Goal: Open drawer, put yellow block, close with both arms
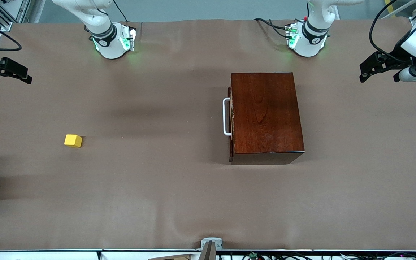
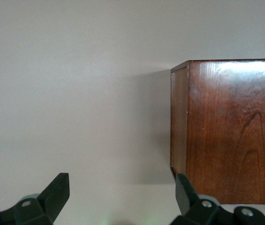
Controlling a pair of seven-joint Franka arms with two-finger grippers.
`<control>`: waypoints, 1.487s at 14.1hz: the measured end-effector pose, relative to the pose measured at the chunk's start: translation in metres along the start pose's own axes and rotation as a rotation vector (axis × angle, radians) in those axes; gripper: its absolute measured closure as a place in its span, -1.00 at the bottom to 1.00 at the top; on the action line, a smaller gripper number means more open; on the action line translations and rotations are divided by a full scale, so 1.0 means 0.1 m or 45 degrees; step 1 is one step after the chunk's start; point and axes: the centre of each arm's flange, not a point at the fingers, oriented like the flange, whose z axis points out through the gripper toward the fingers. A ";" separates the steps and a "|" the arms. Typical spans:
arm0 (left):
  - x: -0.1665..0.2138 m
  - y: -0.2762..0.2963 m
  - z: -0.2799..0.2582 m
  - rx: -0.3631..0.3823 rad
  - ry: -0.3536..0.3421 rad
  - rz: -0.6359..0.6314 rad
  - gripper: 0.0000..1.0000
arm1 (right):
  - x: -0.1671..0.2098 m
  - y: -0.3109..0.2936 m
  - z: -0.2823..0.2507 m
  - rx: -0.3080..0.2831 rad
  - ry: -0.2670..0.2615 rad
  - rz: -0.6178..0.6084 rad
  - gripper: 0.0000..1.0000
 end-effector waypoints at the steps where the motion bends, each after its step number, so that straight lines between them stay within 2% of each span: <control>1: 0.00 0.00 0.00 0.000 0.000 0.000 -1.00 | 0.00 0.01 0.00 0.000 0.001 0.002 -1.00; 8: 0.01 -0.01 -0.07 -0.002 0.020 -0.003 -1.00 | 0.01 0.01 0.00 0.000 0.007 0.003 -1.00; 11: 0.04 0.18 -0.03 0.000 0.010 0.043 -1.00 | 0.01 0.01 -0.01 0.000 0.008 0.003 -1.00; 17: 0.18 1.49 0.30 -0.002 -0.053 0.186 -1.00 | 0.01 0.01 0.00 0.000 0.007 0.003 -1.00; 21: 0.13 2.56 0.66 0.069 -0.074 0.194 -1.00 | 0.02 0.03 -0.01 0.001 0.024 0.007 -1.00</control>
